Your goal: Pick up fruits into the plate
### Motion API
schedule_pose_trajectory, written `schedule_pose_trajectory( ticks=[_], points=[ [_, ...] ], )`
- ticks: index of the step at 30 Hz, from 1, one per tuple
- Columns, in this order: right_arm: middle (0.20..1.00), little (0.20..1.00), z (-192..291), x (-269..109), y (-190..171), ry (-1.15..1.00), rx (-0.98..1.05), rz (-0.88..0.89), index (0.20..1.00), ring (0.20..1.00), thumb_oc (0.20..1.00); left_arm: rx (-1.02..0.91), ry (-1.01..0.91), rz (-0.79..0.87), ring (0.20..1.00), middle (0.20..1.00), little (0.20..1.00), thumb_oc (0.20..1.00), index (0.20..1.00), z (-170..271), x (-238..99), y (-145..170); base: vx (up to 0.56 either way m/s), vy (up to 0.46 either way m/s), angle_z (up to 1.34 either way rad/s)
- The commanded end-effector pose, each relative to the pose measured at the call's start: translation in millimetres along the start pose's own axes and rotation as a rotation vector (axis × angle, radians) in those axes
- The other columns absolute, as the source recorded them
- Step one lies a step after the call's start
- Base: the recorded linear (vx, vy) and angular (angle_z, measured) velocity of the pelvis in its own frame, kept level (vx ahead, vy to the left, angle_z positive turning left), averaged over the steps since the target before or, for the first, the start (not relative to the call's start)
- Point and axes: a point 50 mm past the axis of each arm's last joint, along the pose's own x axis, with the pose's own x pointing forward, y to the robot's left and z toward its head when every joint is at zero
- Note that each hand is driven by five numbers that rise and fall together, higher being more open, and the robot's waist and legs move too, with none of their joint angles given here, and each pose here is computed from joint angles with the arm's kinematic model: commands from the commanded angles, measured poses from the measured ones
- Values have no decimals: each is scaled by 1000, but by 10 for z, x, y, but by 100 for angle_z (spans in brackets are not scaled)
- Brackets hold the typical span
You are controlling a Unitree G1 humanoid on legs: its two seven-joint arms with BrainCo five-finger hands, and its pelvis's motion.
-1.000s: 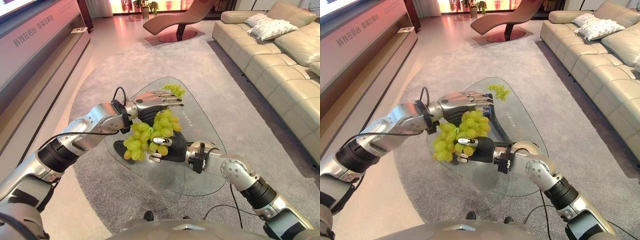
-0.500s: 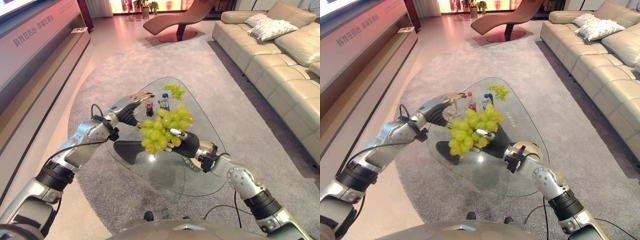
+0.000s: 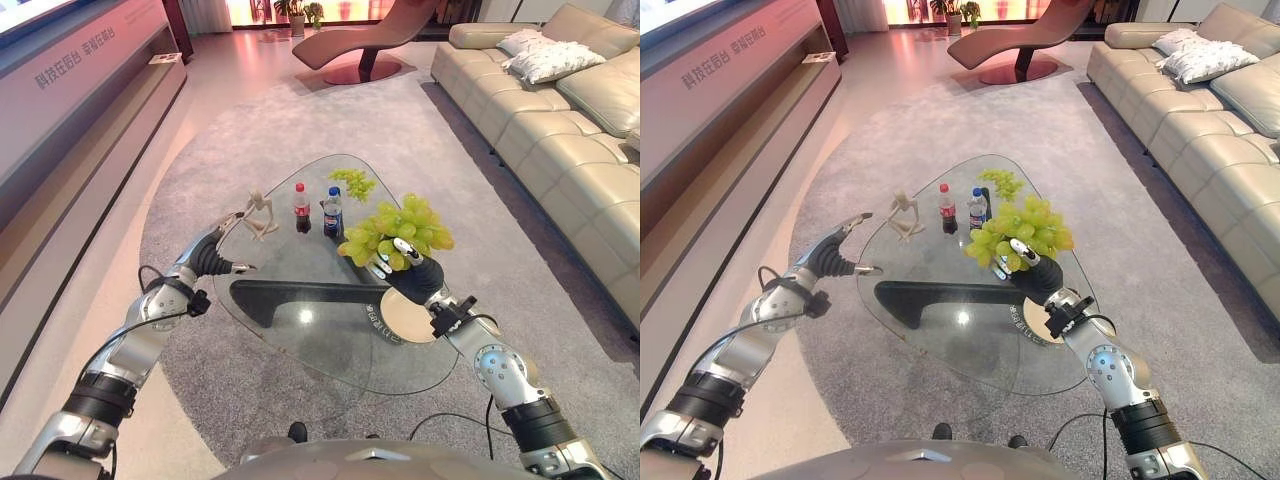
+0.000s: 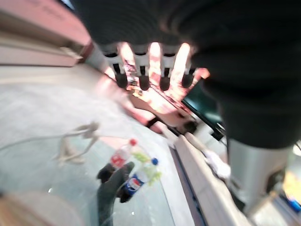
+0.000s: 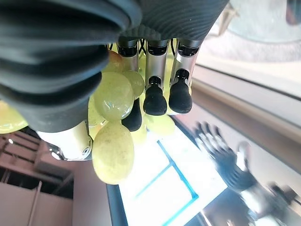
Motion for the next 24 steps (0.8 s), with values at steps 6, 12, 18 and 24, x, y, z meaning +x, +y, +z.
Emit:
schedule_pose_trajectory(
  ticks=[6, 12, 18, 24],
  points=[
    [200, 200, 433, -78, -121, -234, -188, -81, 200, 200, 200, -166, 147, 154, 1000, 1000, 1000, 1000, 1000, -399, -180, 98, 0, 0, 0],
    [200, 200, 571, -110, -309, -267, -257, -201, 200, 200, 200, -306, 241, 169, 1000, 1000, 1000, 1000, 1000, -586, -230, -177, -77, -15, 0],
    [200, 200, 864, -66, -451, -311, -357, -288, 200, 200, 200, -377, 245, 155, 1000, 1000, 1000, 1000, 1000, -557, -122, -369, -160, -45, 4],
    [200, 200, 1080, 0, -511, -324, -438, -333, 200, 200, 200, -406, 214, 139, 1000, 1000, 1000, 1000, 1000, -493, -44, -418, -106, -53, 1]
  ],
)
